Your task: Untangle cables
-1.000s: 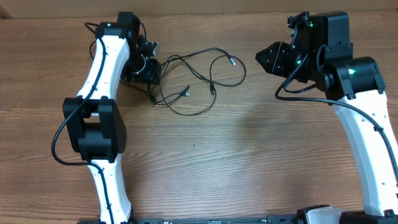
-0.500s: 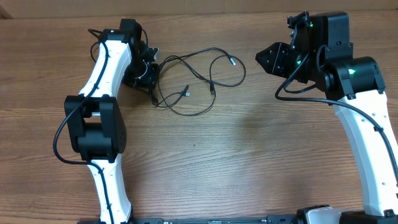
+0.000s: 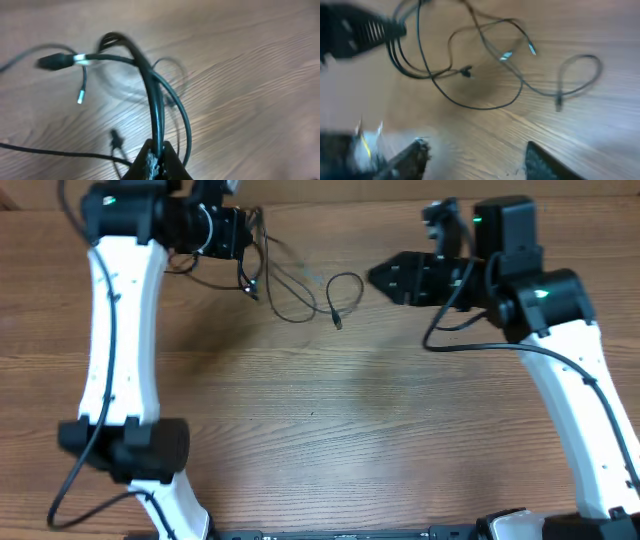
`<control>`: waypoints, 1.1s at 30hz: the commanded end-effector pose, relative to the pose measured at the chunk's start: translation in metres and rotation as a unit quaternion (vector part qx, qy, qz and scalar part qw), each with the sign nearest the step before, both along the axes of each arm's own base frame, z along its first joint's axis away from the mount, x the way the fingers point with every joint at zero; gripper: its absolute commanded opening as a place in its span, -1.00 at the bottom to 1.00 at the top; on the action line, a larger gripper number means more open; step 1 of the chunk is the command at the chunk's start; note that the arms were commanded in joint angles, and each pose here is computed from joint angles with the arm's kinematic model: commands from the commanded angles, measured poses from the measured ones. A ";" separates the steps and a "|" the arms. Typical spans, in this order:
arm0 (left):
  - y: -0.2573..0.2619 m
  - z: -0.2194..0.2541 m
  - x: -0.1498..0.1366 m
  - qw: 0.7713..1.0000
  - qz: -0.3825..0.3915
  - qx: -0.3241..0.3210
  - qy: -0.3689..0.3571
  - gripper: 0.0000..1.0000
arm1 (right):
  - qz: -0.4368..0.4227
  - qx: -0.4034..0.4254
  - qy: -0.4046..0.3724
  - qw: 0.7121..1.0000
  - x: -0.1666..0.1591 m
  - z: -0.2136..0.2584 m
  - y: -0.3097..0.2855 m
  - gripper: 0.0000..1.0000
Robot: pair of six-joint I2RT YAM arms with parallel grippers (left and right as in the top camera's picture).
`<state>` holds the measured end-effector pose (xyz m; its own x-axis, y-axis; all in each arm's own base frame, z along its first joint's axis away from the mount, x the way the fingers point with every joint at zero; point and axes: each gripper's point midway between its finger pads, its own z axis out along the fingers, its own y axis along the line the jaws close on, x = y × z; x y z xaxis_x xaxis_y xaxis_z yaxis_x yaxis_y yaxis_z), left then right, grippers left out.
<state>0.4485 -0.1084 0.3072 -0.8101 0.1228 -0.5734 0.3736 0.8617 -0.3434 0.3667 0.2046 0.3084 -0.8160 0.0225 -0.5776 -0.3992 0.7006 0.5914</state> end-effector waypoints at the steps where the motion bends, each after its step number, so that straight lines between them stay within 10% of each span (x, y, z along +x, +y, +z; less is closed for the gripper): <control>1: -0.014 0.006 -0.012 0.999 -0.021 -0.043 0.020 -0.92 | 0.079 0.013 -0.030 0.996 -0.007 0.003 0.040 0.31; 19: -0.017 -0.004 -0.037 0.995 -0.026 -0.051 0.080 -0.92 | 0.094 0.033 -0.030 0.995 0.034 -0.058 0.138 0.47; 26: -0.016 -0.005 -0.040 0.995 -0.025 -0.051 0.087 -0.92 | 0.101 0.035 -0.046 0.993 0.049 -0.082 0.159 0.17; 33: -0.016 -0.005 -0.038 0.995 -0.025 -0.051 0.085 -0.92 | 0.042 -0.021 -0.025 0.999 0.063 -0.110 0.139 -0.65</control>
